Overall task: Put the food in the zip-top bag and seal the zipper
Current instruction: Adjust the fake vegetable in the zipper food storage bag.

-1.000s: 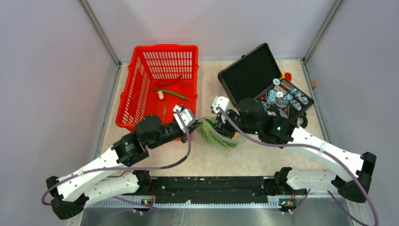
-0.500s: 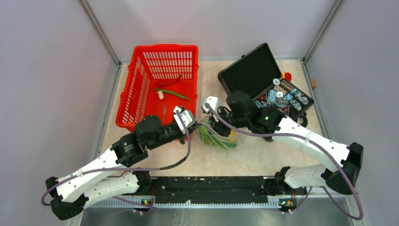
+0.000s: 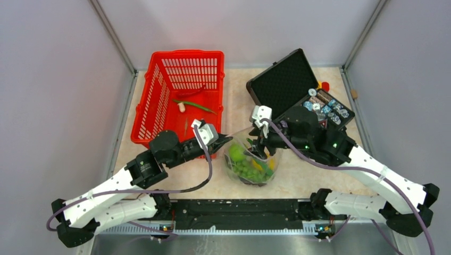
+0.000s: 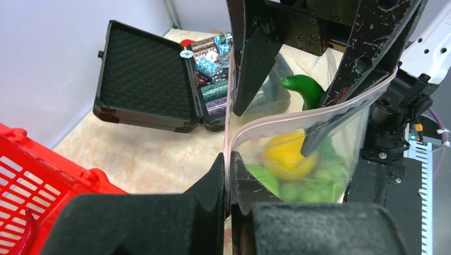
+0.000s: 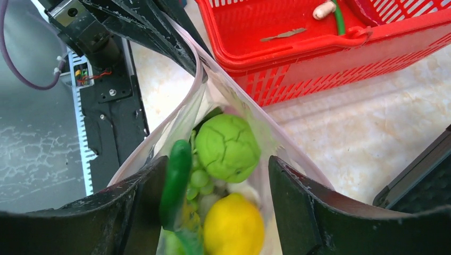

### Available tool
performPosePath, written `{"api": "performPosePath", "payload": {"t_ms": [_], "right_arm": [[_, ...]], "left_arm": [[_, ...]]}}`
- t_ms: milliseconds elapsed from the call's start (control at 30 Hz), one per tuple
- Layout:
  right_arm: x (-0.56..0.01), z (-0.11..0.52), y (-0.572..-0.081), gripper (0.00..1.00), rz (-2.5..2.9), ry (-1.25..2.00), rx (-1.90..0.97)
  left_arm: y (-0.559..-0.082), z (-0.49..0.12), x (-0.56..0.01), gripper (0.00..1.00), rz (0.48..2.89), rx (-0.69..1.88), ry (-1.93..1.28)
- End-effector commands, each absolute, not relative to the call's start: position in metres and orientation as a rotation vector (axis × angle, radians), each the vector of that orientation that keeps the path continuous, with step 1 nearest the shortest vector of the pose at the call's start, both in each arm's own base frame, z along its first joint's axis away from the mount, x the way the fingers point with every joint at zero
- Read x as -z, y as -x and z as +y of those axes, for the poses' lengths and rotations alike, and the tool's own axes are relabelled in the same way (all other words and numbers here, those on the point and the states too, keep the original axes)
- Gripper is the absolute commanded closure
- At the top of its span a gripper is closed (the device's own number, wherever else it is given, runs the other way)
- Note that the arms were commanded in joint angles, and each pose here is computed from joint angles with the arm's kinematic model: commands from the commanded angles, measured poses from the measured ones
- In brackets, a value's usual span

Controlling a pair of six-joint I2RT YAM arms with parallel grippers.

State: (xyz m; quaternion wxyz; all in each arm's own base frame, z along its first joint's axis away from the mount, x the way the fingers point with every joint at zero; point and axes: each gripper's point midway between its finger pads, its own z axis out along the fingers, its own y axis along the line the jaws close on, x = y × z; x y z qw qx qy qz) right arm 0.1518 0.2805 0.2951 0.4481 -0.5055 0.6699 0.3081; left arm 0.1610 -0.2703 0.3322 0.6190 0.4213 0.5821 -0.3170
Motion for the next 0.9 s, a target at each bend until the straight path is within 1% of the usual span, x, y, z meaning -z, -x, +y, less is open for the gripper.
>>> {"api": "performPosePath", "payload": {"t_ms": [0,33,133,200,367,433,500,567,600,700,733,767,867], "right_arm": [[-0.320,0.271,-0.151,0.32,1.627,1.177,-0.766],[-0.322,0.271,-0.150,0.32,1.621,1.170,-0.773],[-0.326,0.271,-0.148,0.37,1.612,1.159,-0.795],[-0.324,0.269,-0.149,0.38,1.626,1.150,-0.779],[-0.334,0.265,-0.164,0.31,1.654,1.011,-0.745],[-0.337,0.267,-0.170,0.31,1.667,0.960,-0.745],[-0.339,0.264,-0.179,0.36,1.695,0.891,-0.714],[-0.341,0.258,-0.185,0.45,1.722,0.837,-0.678],[-0.341,0.257,-0.184,0.48,1.724,0.851,-0.678],[-0.332,0.256,-0.172,0.50,1.767,0.945,-0.691],[-0.330,0.255,-0.170,0.47,1.782,0.955,-0.687],[-0.328,0.253,-0.167,0.47,1.795,0.967,-0.691],[-0.327,0.253,-0.160,0.49,1.797,0.991,-0.718]], "left_arm": [[-0.172,-0.259,-0.392,1.00,1.203,0.698,-0.826],[-0.172,-0.260,-0.391,1.00,1.205,0.699,-0.828],[-0.172,-0.261,-0.390,1.00,1.206,0.709,-0.827],[-0.171,-0.261,-0.391,1.00,1.201,0.717,-0.827],[-0.168,-0.265,-0.392,1.00,1.195,0.741,-0.838],[-0.168,-0.269,-0.388,1.00,1.211,0.758,-0.840],[-0.170,-0.272,-0.384,1.00,1.237,0.772,-0.830],[-0.171,-0.275,-0.387,1.00,1.236,0.788,-0.812],[-0.172,-0.275,-0.388,1.00,1.233,0.794,-0.798],[-0.175,-0.276,-0.390,1.00,1.233,0.796,-0.776],[-0.176,-0.277,-0.390,1.00,1.236,0.793,-0.777],[-0.177,-0.277,-0.390,1.00,1.239,0.791,-0.776],[-0.178,-0.280,-0.389,1.00,1.239,0.793,-0.781]]}}
